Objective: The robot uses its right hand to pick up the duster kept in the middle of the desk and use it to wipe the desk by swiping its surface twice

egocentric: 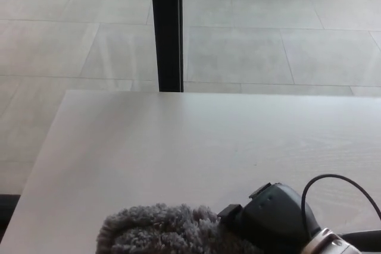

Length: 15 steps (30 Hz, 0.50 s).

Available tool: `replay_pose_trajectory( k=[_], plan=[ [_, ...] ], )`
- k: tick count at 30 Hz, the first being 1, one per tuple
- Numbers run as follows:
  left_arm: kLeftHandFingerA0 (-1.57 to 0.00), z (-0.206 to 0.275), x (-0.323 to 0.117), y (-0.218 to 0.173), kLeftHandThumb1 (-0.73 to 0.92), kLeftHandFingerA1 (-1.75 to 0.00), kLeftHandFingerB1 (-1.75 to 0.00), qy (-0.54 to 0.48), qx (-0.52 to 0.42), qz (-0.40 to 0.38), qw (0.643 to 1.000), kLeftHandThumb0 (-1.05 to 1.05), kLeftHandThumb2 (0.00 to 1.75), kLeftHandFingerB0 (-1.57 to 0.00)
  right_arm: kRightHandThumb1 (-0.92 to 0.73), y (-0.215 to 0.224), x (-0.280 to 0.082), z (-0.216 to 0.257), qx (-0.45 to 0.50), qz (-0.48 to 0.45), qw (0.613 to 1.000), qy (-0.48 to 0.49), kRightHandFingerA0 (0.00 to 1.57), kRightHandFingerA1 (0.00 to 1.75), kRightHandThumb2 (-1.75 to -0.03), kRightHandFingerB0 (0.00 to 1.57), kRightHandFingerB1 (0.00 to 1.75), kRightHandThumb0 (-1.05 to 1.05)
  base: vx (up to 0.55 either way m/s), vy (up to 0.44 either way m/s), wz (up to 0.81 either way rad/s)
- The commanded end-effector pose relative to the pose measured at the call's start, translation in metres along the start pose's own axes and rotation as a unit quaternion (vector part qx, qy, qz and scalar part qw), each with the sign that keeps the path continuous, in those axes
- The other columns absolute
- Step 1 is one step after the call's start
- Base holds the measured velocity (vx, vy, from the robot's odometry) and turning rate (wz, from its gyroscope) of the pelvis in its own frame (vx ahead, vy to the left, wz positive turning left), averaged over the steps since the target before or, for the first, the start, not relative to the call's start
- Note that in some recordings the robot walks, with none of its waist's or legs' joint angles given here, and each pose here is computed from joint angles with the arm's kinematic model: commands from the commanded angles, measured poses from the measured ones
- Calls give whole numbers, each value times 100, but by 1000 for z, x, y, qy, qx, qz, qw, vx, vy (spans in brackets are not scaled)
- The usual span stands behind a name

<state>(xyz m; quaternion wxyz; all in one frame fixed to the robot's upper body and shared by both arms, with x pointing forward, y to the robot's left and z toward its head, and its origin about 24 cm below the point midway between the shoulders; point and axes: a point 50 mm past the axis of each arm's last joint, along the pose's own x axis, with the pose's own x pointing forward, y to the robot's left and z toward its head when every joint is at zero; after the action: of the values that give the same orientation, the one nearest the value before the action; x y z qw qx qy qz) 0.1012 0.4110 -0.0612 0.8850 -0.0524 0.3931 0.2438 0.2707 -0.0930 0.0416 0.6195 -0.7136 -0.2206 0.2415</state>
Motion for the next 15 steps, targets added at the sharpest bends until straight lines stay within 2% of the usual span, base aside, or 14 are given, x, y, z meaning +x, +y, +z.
replay_pose_trajectory(
  k=[1, 2, 5, 6, 10, 11, 12, 13, 14, 15],
  plan=[
    [-43, 3, -3, 7, 88, -56, -43, -10, 4, 9, 1000, -72, 66, -35, -34, -3, 16, -17, -6, 5, 999, 45, 123, 136, -82, 86, 84, -31, 0, 0, 0],
    [-42, 3, -3, 7, 88, -57, -43, -8, 0, 8, 1000, -73, 66, -34, -49, -6, 20, -20, 3, 4, 998, 55, 92, 170, -58, 92, 70, -34, 0, 0, 0],
    [-41, 2, -2, 6, 88, -56, -43, -7, -8, 5, 1000, -72, 66, -34, -45, -21, 38, -31, 20, -39, 995, 88, 97, 168, -59, 94, 72, -35, 0, 0, 0],
    [-41, 2, -3, 6, 89, -57, -43, -9, -6, 2, 1000, -72, 66, -34, -41, -26, 43, -34, 37, -41, 994, 98, 99, 172, -56, 100, 71, -34, 0, 0, 0],
    [-43, 1, -2, 4, 91, -56, -43, -9, 6, 2, 1000, -72, 67, -35, -41, -28, 48, -40, 54, -46, 991, 113, 104, 167, -54, 102, 68, -35, 0, 0, 0],
    [-39, 1, -2, 4, 70, -62, -54, -8, 0, 2, 1000, -69, 109, -29, -40, -28, 49, -41, 48, -47, 991, 117, 102, 170, -57, 100, 71, -35, 0, 0, 0],
    [-41, 1, -2, 4, 69, -65, -55, -10, -14, 2, 1000, -69, 109, -29, -43, -27, 47, -46, 48, -44, 990, 126, 98, 171, -57, 98, 69, -35, 0, 0, 0],
    [-45, 0, -2, 3, 90, -58, -43, -10, -10, 1, 1000, -71, 66, -35, -48, -26, 45, -49, 51, -21, 989, 138, 91, 171, -57, 93, 65, -33, 0, 0, 0],
    [-42, 0, -1, 1, 70, -65, -55, -9, -6, -3, 1000, -70, 109, -30, -44, -22, 41, -56, 38, -16, 989, 143, 90, 163, -60, 93, 65, -40, 0, 0, 0],
    [-42, -2, -1, -1, 89, -58, -44, -11, -14, -8, 1000, -73, 66, -34, -50, -18, 36, -64, 25, 5, 987, 158, 88, 163, -55, 91, 61, -33, 0, 0, 0]
  ],
)
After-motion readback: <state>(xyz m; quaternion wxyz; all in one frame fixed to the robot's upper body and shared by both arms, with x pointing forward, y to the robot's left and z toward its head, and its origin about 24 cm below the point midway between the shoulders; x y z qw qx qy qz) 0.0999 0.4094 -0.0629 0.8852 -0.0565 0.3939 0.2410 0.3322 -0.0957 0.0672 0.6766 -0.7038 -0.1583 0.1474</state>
